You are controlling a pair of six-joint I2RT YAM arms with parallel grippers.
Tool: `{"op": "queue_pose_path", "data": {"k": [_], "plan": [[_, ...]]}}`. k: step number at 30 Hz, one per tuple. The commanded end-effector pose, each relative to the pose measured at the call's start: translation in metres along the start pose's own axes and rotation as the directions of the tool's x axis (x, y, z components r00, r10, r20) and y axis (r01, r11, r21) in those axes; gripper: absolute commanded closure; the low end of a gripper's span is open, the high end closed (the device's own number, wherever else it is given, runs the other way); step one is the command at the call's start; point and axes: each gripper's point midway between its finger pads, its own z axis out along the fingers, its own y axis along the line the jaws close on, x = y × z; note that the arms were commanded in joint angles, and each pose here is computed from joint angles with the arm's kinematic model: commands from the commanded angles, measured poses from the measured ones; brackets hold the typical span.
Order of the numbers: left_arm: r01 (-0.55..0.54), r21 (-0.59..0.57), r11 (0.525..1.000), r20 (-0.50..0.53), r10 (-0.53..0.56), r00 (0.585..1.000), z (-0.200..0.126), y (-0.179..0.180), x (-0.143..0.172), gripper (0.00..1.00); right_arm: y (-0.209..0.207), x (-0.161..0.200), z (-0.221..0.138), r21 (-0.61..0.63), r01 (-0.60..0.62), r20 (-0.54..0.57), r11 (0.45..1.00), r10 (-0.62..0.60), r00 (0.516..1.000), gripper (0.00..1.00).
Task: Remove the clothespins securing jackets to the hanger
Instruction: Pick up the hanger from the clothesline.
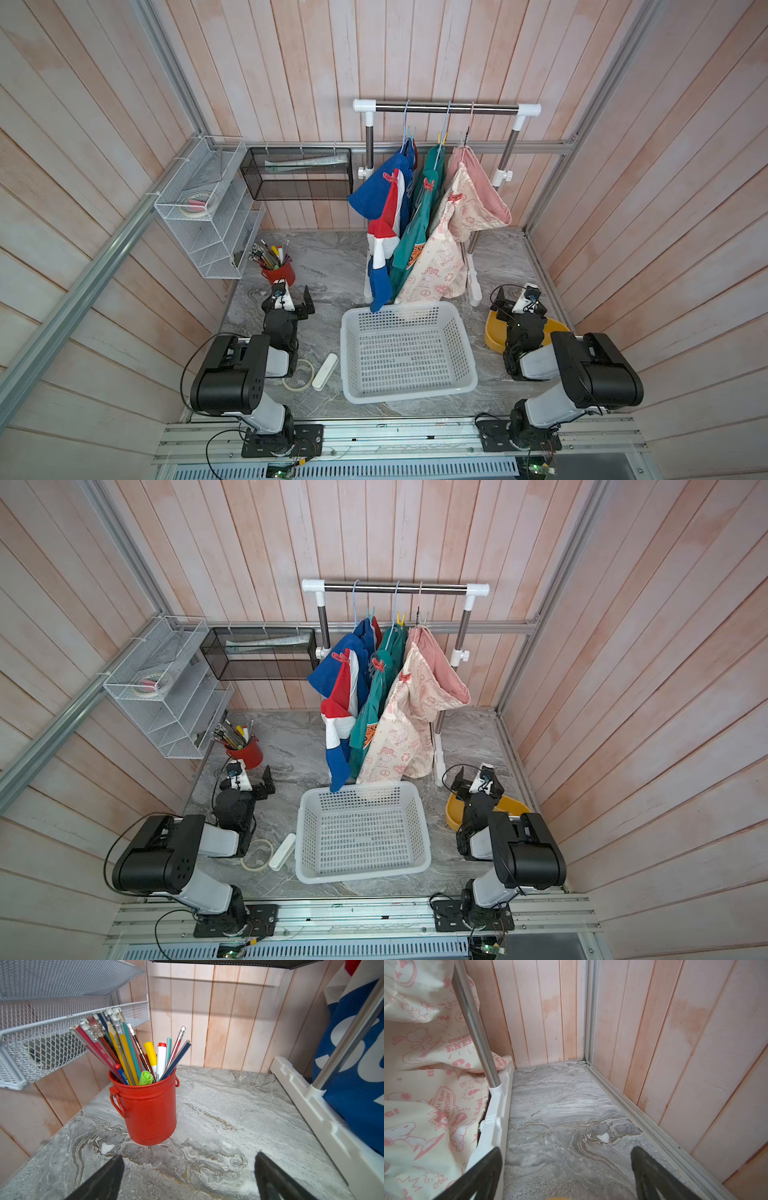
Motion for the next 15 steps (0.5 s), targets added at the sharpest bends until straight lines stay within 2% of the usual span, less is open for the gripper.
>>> {"op": "queue_pose_path", "data": {"k": [1, 15], "plan": [[-0.013, 0.020, 1.000, 0.007, 0.013, 1.000, 0.0008, -0.0035, -0.0036, 0.00, 0.0035, -0.0005, 0.0026, -0.013, 0.005, 0.000, 1.000, -0.005, 1.000, 0.02], [-0.013, 0.020, 1.000, 0.010, 0.012, 1.000, 0.0010, -0.0037, -0.0045, 0.00, 0.0036, -0.0002, 0.0023, -0.014, 0.005, -0.001, 1.000, -0.005, 1.000, 0.02]]}}
